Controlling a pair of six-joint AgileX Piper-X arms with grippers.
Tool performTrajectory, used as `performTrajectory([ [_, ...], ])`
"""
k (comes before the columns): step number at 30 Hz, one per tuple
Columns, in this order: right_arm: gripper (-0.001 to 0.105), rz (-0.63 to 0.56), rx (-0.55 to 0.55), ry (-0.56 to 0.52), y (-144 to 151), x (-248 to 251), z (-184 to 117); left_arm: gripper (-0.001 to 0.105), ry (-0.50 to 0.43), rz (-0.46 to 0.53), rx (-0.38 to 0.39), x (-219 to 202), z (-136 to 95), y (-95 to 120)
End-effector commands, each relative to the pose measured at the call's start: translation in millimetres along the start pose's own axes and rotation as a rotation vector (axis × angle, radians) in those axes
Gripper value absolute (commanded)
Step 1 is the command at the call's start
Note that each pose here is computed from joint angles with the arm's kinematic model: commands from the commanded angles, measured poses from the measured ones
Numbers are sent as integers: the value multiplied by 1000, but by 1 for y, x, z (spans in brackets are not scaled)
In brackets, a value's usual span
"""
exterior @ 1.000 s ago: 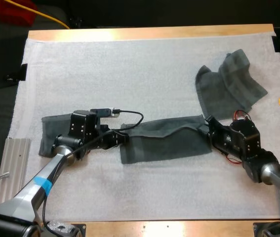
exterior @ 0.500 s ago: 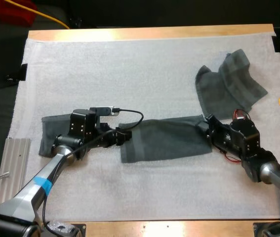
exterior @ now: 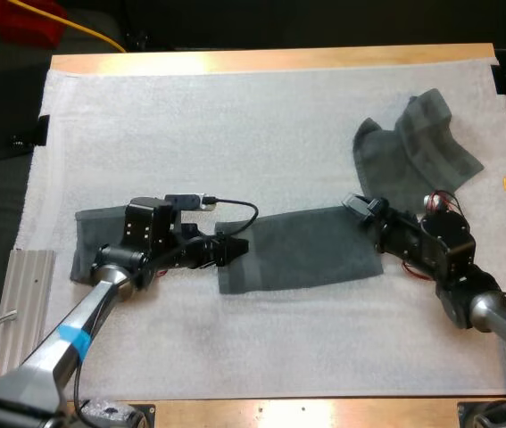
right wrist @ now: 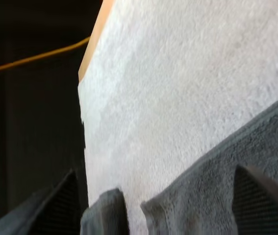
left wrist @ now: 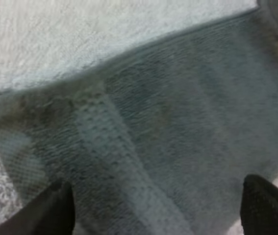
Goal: Pick towel from pile, fold and stack
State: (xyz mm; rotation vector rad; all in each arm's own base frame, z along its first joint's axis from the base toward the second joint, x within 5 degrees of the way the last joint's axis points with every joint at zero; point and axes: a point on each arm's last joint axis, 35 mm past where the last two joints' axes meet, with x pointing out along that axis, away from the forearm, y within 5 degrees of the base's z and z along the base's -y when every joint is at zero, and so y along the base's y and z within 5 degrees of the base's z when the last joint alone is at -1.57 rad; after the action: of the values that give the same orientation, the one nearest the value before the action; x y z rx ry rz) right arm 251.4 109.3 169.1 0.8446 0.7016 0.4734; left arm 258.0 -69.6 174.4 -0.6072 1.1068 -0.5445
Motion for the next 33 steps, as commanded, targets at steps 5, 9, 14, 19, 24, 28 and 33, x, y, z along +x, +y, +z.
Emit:
performTrajectory([
  [5,64,8,-67,24,6,-5,2,69,-43,-34,46,-22,-1,-18],
  [9,64,-51,-131,68,7,-15,-2,69,-64,-44,64,-37,-4,-28],
  [14,64,-120,-213,113,11,-27,-3,69,-74,-49,72,-48,-9,-36],
  [19,64,-206,-300,177,20,-38,1,69,-77,-50,74,-59,-14,-42],
  [24,64,-281,-407,256,34,-45,11,69,-54,-37,55,-65,-22,-44],
  [28,64,-372,-497,307,43,-50,19,69,-40,-31,43,-69,-26,-45],
  [33,64,-459,-580,342,50,-59,34,69,-28,-25,33,-74,-31,-46],
])
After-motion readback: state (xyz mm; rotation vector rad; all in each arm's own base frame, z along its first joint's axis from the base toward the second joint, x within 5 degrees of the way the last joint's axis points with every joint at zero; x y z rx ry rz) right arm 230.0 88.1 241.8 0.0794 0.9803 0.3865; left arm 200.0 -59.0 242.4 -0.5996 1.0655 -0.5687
